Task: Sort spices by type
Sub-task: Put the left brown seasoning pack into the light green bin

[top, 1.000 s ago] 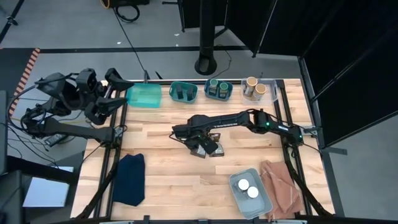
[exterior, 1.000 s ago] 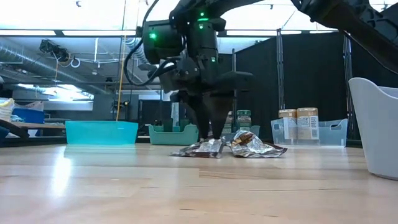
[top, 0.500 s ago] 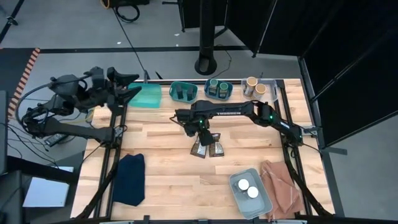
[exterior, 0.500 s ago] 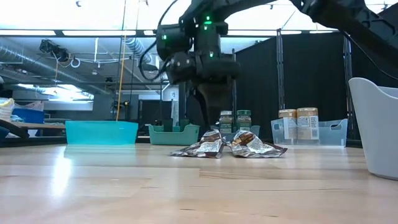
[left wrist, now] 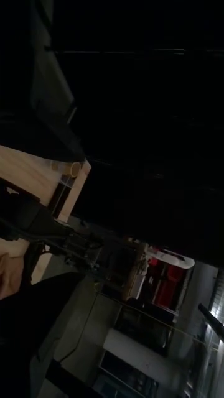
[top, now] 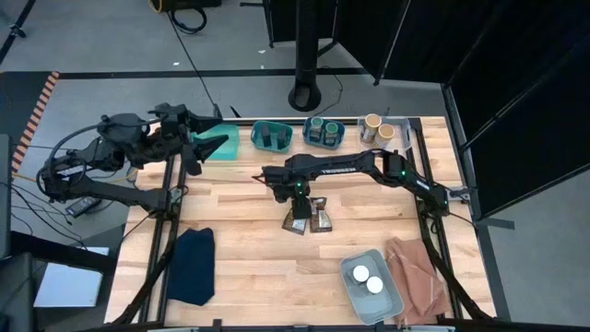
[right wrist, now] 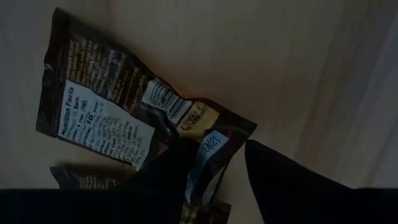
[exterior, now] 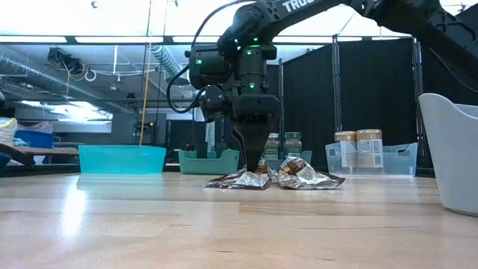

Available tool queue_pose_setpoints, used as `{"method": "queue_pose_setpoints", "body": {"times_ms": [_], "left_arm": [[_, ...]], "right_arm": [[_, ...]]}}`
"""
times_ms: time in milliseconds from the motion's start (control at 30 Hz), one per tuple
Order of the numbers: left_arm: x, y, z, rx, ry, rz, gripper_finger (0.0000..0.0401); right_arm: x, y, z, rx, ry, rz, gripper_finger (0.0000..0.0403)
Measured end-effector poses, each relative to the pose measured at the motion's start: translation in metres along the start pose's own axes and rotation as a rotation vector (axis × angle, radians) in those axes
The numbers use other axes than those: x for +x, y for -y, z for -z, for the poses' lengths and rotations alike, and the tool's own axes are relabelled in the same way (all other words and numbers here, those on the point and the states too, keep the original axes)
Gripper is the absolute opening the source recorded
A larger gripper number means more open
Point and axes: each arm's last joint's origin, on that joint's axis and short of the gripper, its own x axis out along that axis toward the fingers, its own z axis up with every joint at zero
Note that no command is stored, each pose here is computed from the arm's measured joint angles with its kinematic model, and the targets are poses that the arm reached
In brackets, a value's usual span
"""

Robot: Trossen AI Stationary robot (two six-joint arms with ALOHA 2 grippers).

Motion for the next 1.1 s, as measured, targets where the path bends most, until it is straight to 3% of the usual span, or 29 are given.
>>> {"method": "queue_pose_setpoints", "body": {"times_ms": [100,233,400,567,733,967,1100], "left_arm": [[0.000,0.000,-0.001,-0.003,0.012,-0.008,0.0310],[0.000,-0.001,-0.001,-0.004,0.019,-0.025,0.0310],[-0.001,-0.001,-0.002,-0.005,0.024,-0.038,0.0310],[-0.011,-0.006,-0.007,-0.021,0.084,-0.124,0.0310],[-0.033,-0.012,-0.016,-0.044,0.162,-0.172,0.0310],[-0.056,-0.017,-0.023,-0.069,0.223,-0.159,0.0310],[-0.057,-0.017,-0.023,-0.068,0.222,-0.160,0.0310]], "right_arm": [[0.002,-0.004,-0.001,-0.006,0.006,0.012,0.0124],[0.003,-0.009,-0.003,-0.024,0.013,0.021,0.0028],[0.002,-0.009,-0.006,0.007,0.035,0.020,0.0021],[-0.016,-0.006,-0.020,0.020,0.138,0.033,0.0021],[-0.059,0.009,-0.044,0.069,0.419,0.080,0.0021],[-0.128,0.045,-0.079,0.170,1.062,0.190,0.0020],[-0.145,0.076,-0.077,0.268,1.234,0.205,0.0020]]}}
